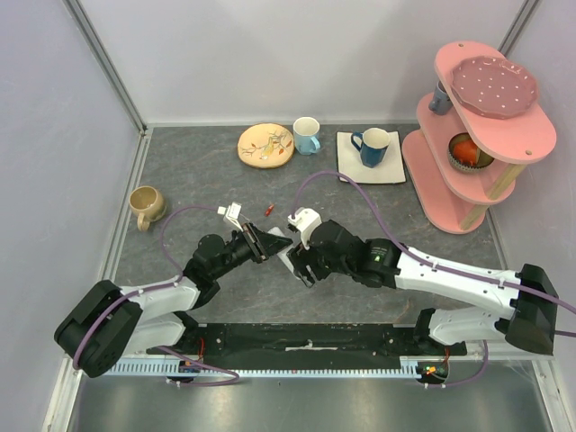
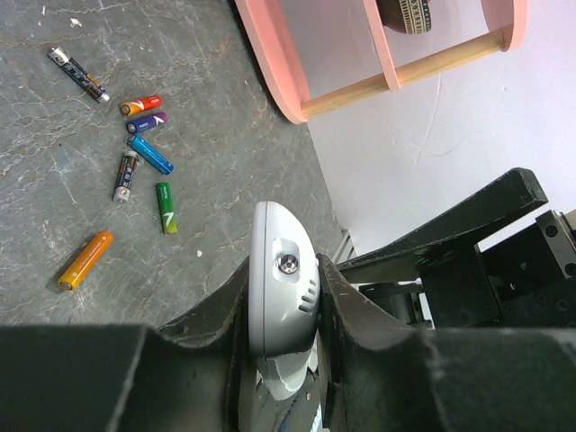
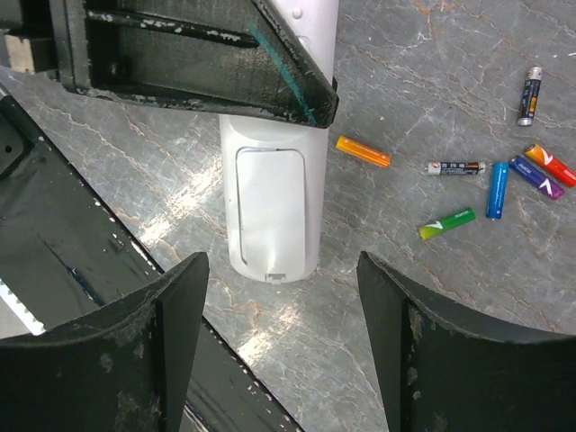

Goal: Load the batteries into the remote control

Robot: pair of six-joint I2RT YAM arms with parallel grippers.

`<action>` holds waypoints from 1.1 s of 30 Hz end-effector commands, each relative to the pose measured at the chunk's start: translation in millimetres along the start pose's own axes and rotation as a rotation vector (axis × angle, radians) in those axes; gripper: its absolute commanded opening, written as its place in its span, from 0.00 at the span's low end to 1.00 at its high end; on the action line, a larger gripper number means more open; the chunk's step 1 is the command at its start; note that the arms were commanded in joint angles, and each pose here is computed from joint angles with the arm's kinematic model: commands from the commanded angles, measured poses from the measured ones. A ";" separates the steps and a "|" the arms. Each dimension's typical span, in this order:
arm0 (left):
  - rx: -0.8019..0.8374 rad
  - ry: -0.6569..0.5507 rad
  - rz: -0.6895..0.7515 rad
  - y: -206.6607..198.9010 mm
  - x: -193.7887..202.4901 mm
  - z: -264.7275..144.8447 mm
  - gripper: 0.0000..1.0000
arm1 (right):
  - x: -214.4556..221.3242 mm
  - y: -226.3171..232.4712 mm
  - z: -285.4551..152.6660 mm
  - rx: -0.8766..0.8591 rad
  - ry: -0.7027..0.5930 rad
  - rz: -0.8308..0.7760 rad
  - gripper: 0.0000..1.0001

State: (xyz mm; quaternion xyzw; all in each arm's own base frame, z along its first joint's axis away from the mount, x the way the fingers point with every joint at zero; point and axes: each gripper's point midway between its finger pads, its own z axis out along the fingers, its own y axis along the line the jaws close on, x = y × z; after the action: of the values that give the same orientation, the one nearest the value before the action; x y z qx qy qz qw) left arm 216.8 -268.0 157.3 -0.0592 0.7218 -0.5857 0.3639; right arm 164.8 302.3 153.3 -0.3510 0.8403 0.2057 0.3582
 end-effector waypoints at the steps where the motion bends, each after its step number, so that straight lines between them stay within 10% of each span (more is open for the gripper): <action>1: 0.067 -0.012 -0.001 -23.3 -10.3 2.6 0.02 | -22.1 0.7 -2.4 0.015 -0.052 -0.009 0.73; 33: 0.081 -0.006 0.002 -26.6 -8.1 -2.3 0.02 | -11.4 7.1 10.7 -0.016 -0.006 -0.025 0.48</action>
State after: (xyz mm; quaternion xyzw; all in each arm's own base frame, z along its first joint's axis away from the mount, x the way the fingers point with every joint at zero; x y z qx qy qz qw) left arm 214.6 -266.7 159.7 -0.0577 0.7219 -0.5865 0.3626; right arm 164.4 309.3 139.8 -0.3641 0.8435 0.1981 0.3417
